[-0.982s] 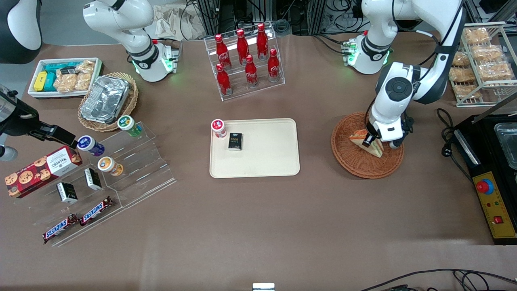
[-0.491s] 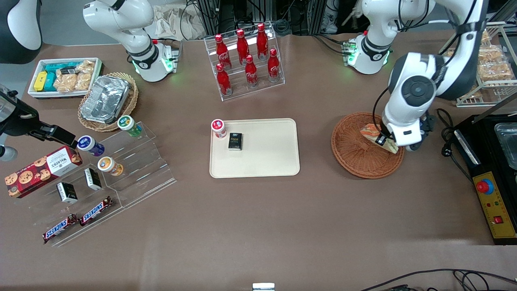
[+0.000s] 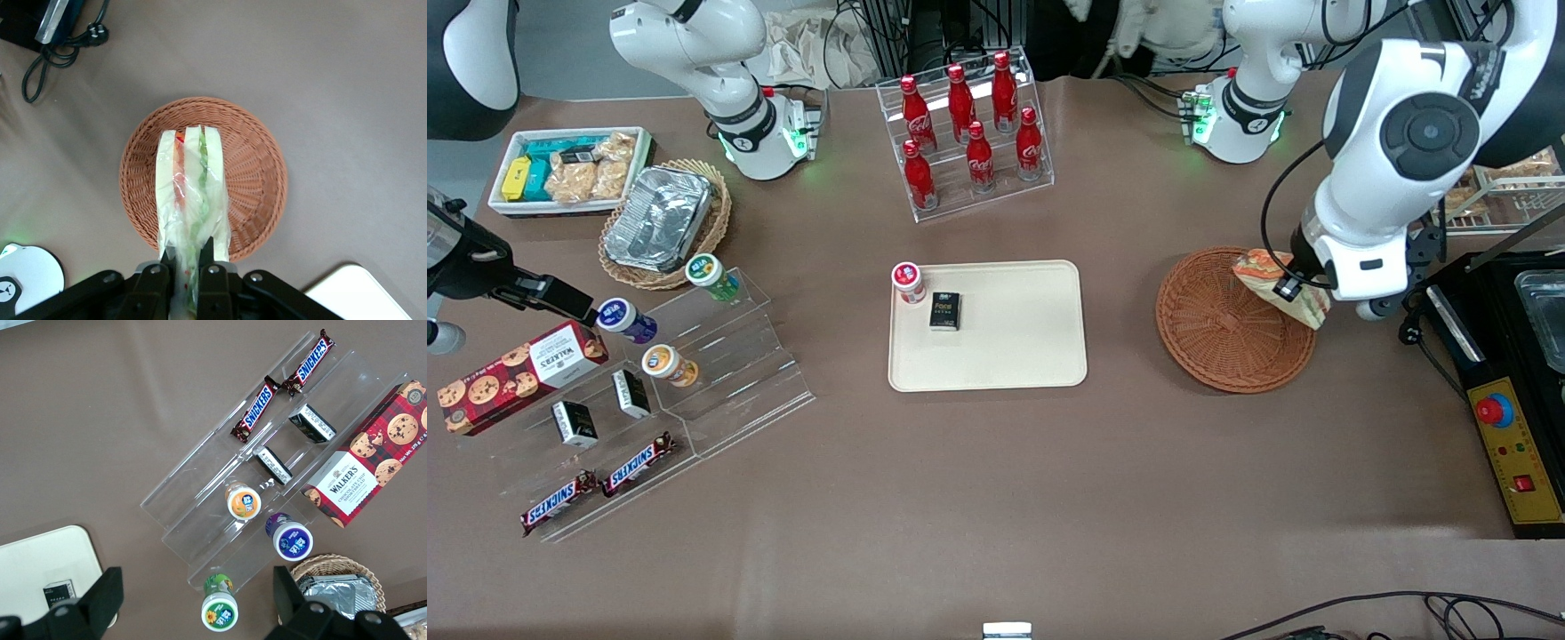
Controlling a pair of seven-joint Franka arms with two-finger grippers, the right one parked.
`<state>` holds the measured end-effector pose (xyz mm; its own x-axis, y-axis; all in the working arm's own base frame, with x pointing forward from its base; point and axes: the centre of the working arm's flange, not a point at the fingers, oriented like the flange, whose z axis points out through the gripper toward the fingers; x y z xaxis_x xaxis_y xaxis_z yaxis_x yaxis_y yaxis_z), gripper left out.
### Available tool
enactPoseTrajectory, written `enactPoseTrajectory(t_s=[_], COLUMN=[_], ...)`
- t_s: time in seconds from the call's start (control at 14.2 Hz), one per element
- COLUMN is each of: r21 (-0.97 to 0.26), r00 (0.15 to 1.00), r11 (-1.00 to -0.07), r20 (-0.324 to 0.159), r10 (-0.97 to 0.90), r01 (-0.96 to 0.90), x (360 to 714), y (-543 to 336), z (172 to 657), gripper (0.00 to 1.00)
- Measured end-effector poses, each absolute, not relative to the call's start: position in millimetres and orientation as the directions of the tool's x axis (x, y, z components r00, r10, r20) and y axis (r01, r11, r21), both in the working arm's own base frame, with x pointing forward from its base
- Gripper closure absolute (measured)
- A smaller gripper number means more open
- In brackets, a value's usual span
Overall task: Place sandwich from basket to tray
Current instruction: 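Lift the sandwich up out of the basket with the left gripper, then carry the sandwich over the white tray with the left gripper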
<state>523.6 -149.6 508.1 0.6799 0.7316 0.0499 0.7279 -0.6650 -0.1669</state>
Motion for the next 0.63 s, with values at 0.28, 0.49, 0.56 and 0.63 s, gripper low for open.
enactPoseTrajectory(t_s=[0.28, 0.49, 0.56, 0.63], r21=[-0.160, -0.156, -0.154, -0.146], r00=[0.749, 0.808, 0.824, 0.839], r11=[-0.735, -0.795, -0.812, -0.828], r20=[0.051, 0.035, 0.032, 0.031], r10=[0.661, 0.589, 0.566, 0.543], r01=[0.659, 0.586, 0.563, 0.541], x=[508.7, 488.0, 481.7, 476.5], y=[-197.4, -245.6, -259.5, -273.4], z=[514.4, 511.5, 508.9, 504.4], gripper=[0.85, 0.85, 0.85, 0.85])
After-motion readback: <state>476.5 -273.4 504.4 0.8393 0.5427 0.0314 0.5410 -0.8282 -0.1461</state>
